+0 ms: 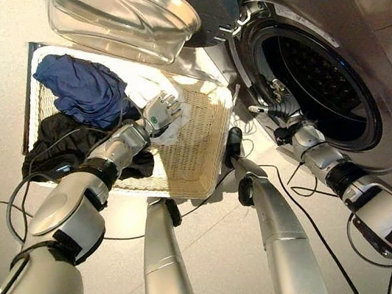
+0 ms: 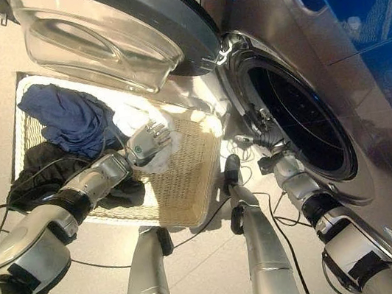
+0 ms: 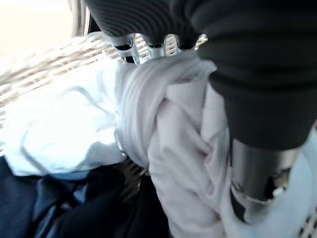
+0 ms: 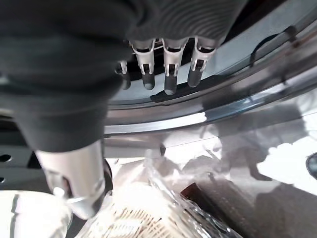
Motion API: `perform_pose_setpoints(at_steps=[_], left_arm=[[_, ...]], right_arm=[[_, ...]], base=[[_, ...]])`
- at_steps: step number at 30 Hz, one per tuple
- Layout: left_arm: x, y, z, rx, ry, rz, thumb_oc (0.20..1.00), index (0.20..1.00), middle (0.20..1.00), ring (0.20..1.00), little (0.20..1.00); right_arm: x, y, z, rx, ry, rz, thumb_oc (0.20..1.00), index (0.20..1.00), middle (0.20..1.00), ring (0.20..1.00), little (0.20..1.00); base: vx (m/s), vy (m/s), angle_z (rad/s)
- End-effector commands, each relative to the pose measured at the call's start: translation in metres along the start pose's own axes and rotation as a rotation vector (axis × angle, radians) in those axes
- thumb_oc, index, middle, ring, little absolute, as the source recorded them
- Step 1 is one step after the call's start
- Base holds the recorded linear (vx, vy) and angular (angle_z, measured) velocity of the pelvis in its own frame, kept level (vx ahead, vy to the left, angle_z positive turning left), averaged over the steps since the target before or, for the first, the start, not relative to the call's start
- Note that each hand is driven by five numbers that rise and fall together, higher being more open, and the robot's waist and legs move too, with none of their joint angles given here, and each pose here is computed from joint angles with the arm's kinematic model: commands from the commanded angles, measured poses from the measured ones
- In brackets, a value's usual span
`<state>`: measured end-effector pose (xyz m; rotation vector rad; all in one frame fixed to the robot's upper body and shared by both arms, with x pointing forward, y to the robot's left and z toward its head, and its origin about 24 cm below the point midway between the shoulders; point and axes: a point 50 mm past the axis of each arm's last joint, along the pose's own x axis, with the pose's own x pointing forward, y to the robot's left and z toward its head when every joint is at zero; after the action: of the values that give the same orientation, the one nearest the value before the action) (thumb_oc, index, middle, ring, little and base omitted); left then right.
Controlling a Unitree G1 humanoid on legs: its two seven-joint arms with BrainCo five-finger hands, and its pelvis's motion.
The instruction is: Put the clothes into the washing machine.
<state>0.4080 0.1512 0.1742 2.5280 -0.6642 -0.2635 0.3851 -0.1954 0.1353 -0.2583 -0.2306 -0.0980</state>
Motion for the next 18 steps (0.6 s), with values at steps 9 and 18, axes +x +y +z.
perform_pose_setpoints(at_steps=[9, 18], left_arm=[[-0.019, -0.042, -0.010, -0.042, 0.040, -0.260, 0.200, 0.200, 0.200, 0.200, 0.200], [-0.029, -0.041, -0.025, -0.730, 0.385, 0.050, 0.200, 0.200, 0.200, 0.200, 0.200]], right_arm=[[0.000, -0.005, 0.022, 0.066, -0.116, -0.026, 1.000, 1.000, 1.000, 1.000, 1.000], [-0.008, -0.002, 0.009, 0.060, -0.089, -0.012, 1.000, 1.000, 1.000, 1.000, 1.000]], base=[[0.00, 0.008, -0.01], [0.00, 0.014, 0.00]])
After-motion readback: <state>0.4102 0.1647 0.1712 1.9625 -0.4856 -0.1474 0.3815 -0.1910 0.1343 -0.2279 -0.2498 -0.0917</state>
